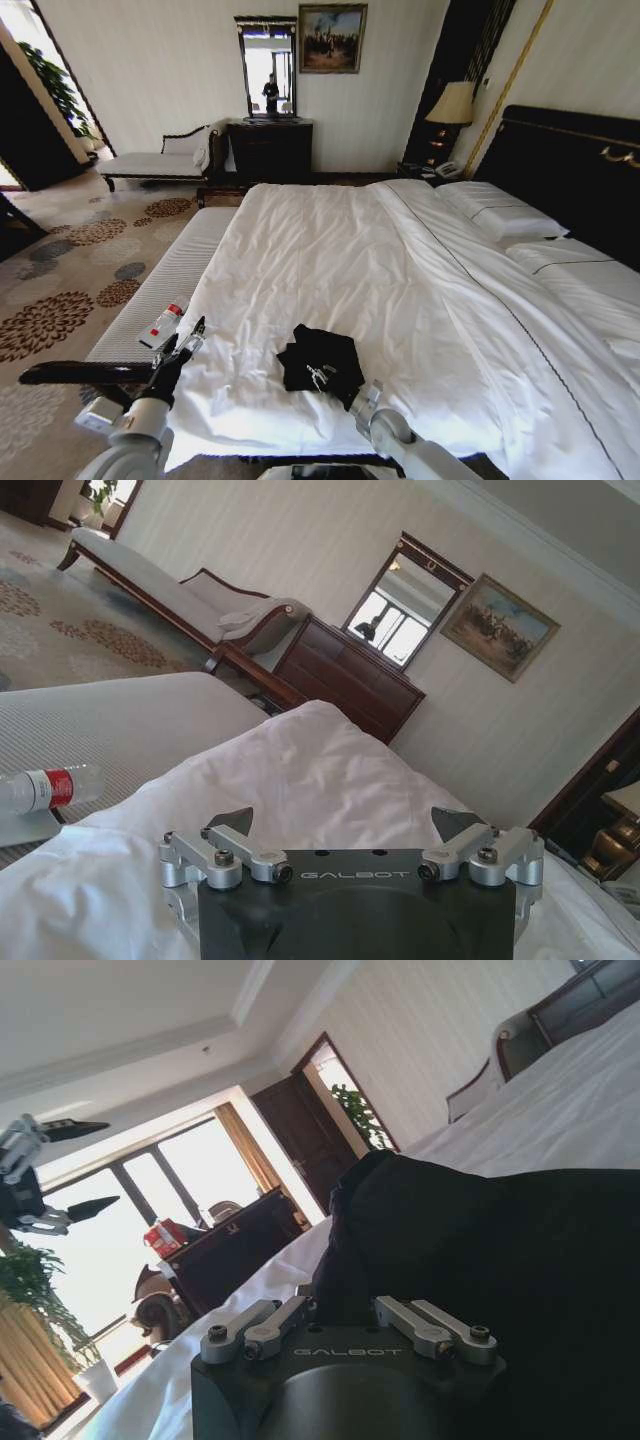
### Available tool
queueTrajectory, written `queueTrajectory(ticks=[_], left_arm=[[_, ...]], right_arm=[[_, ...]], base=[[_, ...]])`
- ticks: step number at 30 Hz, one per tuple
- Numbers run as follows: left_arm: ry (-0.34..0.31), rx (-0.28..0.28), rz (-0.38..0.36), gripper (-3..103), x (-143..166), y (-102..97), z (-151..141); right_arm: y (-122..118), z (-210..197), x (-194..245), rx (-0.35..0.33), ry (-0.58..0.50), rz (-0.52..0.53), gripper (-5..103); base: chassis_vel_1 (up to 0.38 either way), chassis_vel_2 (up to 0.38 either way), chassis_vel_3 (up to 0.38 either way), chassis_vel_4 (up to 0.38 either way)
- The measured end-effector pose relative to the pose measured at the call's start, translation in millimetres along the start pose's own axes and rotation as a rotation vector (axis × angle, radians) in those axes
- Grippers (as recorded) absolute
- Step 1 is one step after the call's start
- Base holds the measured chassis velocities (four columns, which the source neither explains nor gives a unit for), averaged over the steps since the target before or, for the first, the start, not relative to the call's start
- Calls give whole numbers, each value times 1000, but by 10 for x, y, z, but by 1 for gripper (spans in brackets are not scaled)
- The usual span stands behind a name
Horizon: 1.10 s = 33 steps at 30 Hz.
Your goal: Fold the clothes on the bed.
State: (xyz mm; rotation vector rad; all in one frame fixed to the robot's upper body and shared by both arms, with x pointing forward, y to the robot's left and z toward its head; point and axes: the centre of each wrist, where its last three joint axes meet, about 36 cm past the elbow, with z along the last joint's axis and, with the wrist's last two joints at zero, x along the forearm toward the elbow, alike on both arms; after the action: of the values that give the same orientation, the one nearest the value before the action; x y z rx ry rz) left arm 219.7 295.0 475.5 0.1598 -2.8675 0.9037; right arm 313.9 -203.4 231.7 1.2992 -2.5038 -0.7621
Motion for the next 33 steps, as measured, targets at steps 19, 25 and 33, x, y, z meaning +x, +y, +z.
queueTrajectory(ticks=[19,25,33], left_arm=[[-40,44,-4,100,-47,19,-92],[-92,29,-4,100,-54,-27,-341],[-245,-81,-115,100,-339,247,-827]], right_arm=[[-231,-284,-273,-92,-181,63,82],[-408,-366,-422,-65,-207,145,99],[-986,-1627,-111,249,-428,432,100]], base=[[0,0,0,0],[0,0,0,0],[0,0,0,0]])
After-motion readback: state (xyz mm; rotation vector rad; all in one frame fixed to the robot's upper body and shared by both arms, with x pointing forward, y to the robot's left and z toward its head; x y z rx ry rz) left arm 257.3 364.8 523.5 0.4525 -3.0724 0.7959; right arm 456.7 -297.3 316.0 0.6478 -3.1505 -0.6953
